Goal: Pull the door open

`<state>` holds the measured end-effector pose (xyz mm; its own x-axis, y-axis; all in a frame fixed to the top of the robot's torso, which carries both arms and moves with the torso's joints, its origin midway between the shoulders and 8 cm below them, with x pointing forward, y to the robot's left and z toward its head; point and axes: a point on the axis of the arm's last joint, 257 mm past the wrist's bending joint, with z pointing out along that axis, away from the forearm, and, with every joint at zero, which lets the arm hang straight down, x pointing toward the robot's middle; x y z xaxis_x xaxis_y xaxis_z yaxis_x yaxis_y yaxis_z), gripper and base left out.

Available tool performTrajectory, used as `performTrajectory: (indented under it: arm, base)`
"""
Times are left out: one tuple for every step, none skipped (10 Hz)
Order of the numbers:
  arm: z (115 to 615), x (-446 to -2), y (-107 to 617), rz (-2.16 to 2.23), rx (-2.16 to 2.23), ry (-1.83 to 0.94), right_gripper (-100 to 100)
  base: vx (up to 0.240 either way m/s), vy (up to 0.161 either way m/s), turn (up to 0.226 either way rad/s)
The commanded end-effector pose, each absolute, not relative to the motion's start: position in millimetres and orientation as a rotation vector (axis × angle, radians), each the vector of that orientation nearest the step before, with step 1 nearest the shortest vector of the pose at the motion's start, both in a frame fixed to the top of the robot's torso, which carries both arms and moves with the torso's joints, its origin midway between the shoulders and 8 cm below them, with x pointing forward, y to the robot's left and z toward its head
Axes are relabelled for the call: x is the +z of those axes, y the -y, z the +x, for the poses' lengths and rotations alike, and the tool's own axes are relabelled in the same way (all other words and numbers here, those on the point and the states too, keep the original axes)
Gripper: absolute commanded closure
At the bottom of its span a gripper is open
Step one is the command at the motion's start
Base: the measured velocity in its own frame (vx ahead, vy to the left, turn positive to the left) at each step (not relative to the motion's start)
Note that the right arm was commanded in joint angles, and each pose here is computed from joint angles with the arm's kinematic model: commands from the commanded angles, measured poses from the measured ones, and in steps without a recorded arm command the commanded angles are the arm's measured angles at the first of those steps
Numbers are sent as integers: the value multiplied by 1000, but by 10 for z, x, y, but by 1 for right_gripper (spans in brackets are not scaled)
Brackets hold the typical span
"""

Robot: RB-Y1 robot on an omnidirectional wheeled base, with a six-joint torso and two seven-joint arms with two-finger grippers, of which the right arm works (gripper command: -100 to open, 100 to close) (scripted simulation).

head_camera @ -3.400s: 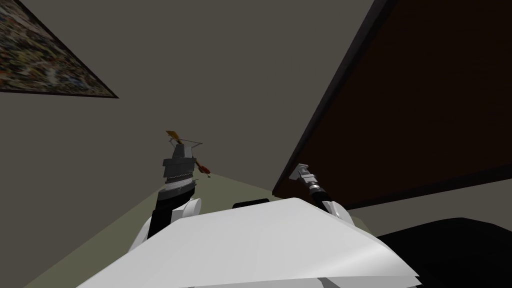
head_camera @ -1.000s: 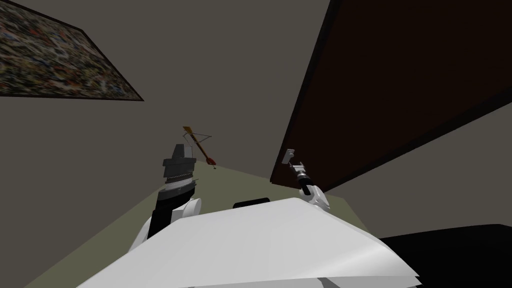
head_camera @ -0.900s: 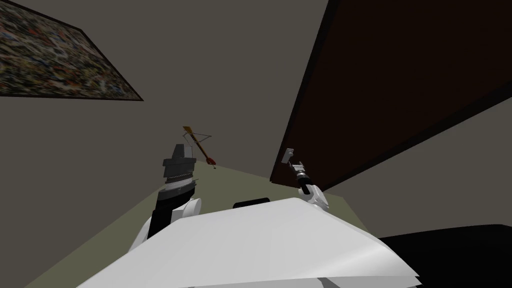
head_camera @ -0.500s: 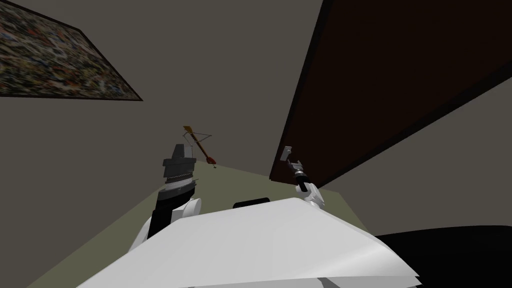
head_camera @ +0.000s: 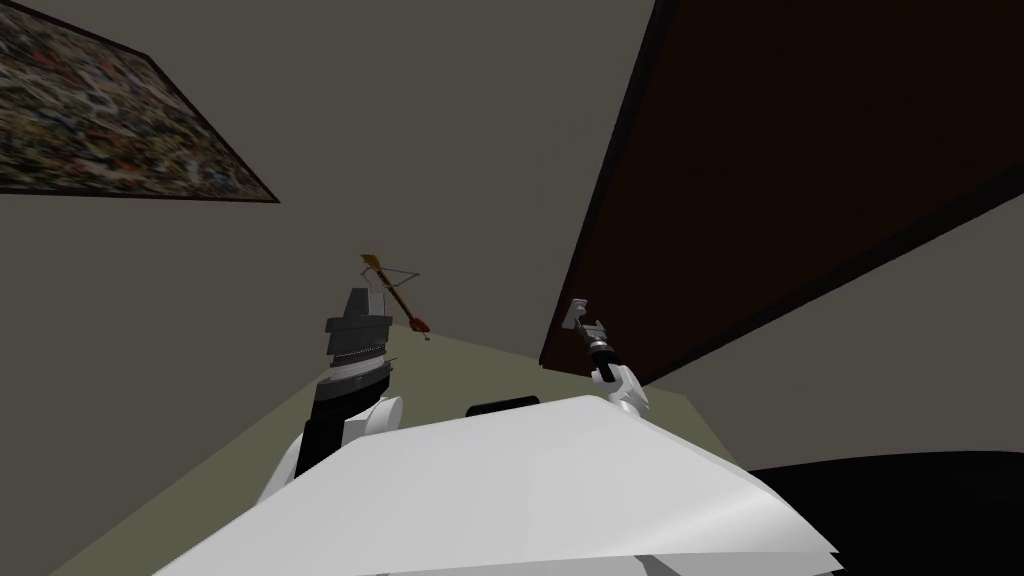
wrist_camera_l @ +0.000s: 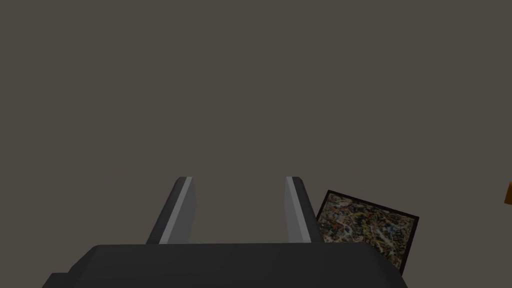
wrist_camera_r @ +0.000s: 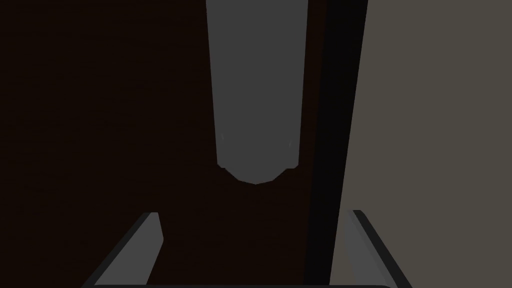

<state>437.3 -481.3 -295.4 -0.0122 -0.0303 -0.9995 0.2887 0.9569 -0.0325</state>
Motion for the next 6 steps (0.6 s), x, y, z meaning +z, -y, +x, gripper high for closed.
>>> performTrajectory:
  arm:
    - [4382, -2949, 4823, 207, -258, -1565, -100]
    - [4388, -2949, 4826, 210, -259, -1565, -100]
    - [4395, -2953, 4824, 215, -260, -1564, -100]
    - [4400, -2959, 4819, 219, -259, -1564, -100]
    - [4397, -2954, 4821, 216, -259, -1564, -100]
    - [4397, -2954, 4821, 216, -259, -1564, 100]
  base:
    - [172, -88, 19]
    - [192, -86, 26]
    - [224, -85, 30]
    - [214, -47, 29]
    - [89, -14, 9]
    - [-11, -2, -13]
